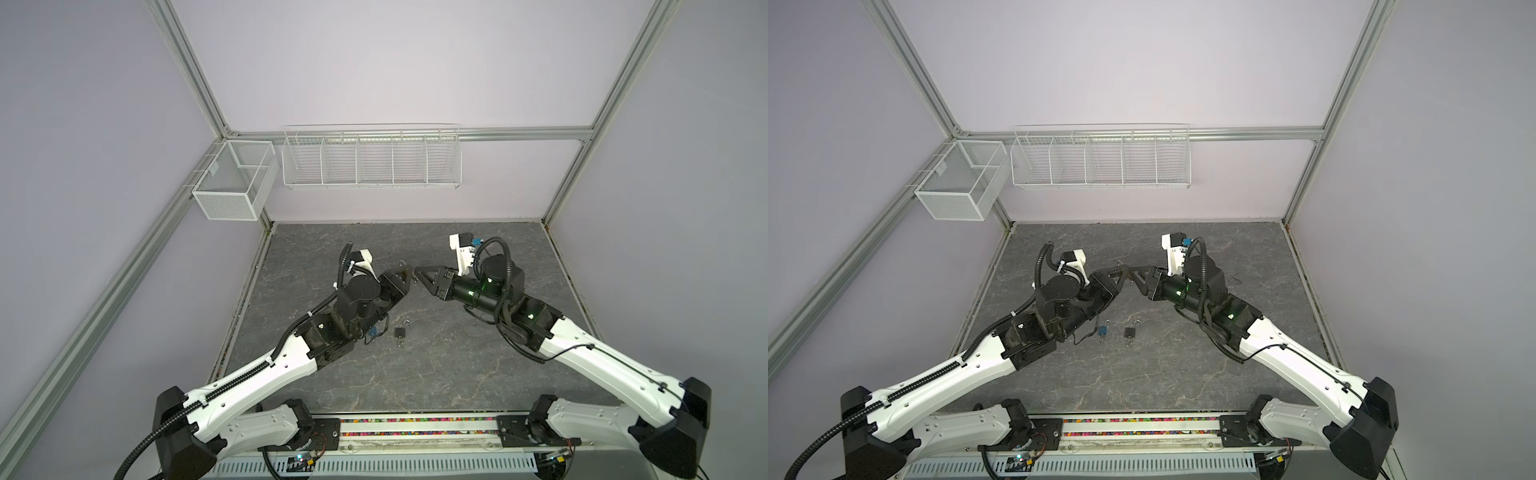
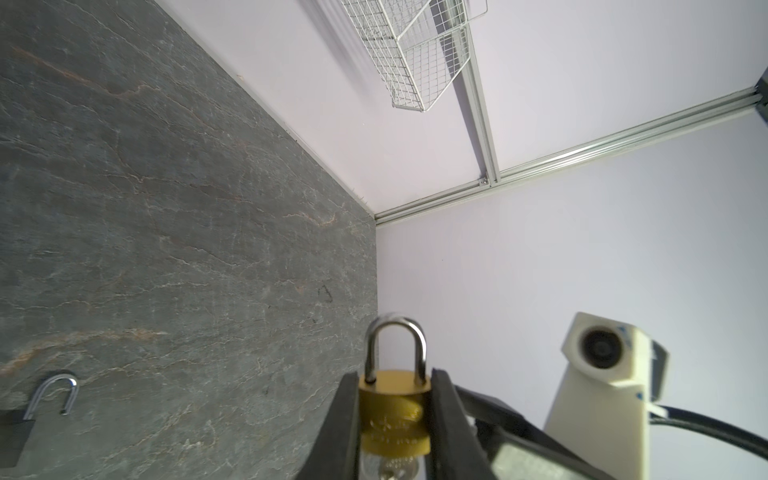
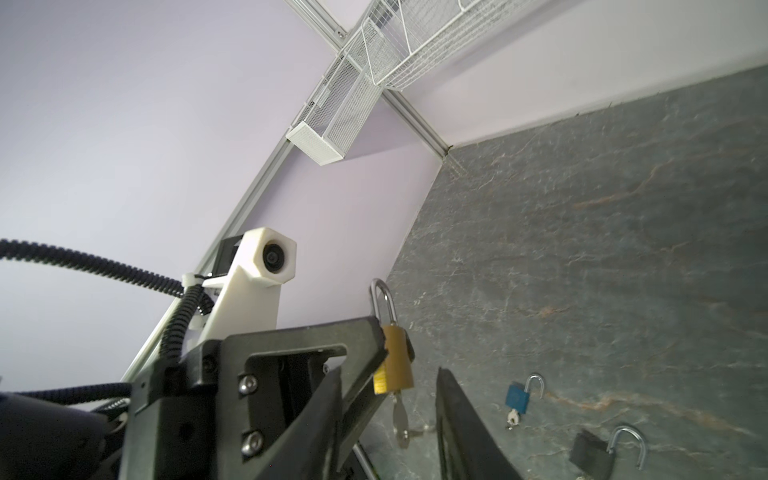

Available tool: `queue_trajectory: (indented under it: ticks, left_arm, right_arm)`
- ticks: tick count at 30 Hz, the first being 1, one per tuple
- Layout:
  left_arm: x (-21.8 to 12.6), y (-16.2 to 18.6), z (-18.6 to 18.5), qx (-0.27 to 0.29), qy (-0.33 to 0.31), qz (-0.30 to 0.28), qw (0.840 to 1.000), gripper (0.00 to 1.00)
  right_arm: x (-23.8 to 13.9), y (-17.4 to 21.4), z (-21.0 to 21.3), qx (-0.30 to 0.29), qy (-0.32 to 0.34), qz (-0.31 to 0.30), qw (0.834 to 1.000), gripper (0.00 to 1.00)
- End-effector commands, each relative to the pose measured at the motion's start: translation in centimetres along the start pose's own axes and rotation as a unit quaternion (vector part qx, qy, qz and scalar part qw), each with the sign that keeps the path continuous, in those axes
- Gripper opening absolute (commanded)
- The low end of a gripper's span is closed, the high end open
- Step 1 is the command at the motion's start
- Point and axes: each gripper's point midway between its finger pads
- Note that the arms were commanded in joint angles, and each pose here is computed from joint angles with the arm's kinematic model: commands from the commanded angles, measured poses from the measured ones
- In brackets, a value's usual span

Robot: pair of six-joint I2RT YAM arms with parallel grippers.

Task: Unlock with the key
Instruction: 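Turn the key with the right gripper while the left holds the padlock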

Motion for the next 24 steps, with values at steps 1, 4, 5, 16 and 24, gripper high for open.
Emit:
queue_trajectory:
  ticks: [1, 4, 5, 16, 24]
  left_arm:
    - [-1.1, -1.3, -1.3, 0.078, 0.000, -0.022, 0.997, 0.00]
    - [-1.5, -2.2, -0.3, 0.150, -0.023, -0.040, 0.988, 0.00]
    - [-1.8, -2.5, 0.2, 0.178, -0.034, -0.046, 0.982, 0.00]
    - [-2.9, -0.4, 2.2, 0.492, 0.052, -0.049, 0.868, 0.00]
    - [-2.8, 3.6, 3.2, 0.590, 0.100, -0.064, 0.798, 0.00]
  right_arm:
    - [-1.8, -0.7, 0.2, -0.036, 0.015, 0.004, 0.999, 0.50]
    - [-3.2, -0.3, -0.4, -0.056, 0.044, 0.025, 0.997, 0.60]
    - [-3.8, -0.2, -0.8, -0.063, 0.058, 0.034, 0.996, 0.63]
    - [-5.8, 2.5, -2.0, -0.165, 0.099, 0.181, 0.965, 0.81]
    - [-4.3, 4.7, -2.8, -0.177, 0.115, 0.255, 0.943, 0.83]
Point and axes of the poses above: each gripper's point midway between its finger pads, its own x axis out along the fingers, its own z axis along the line the jaws close on, y = z × x, and after that the axes turned 15 degrees about -x, right-handed
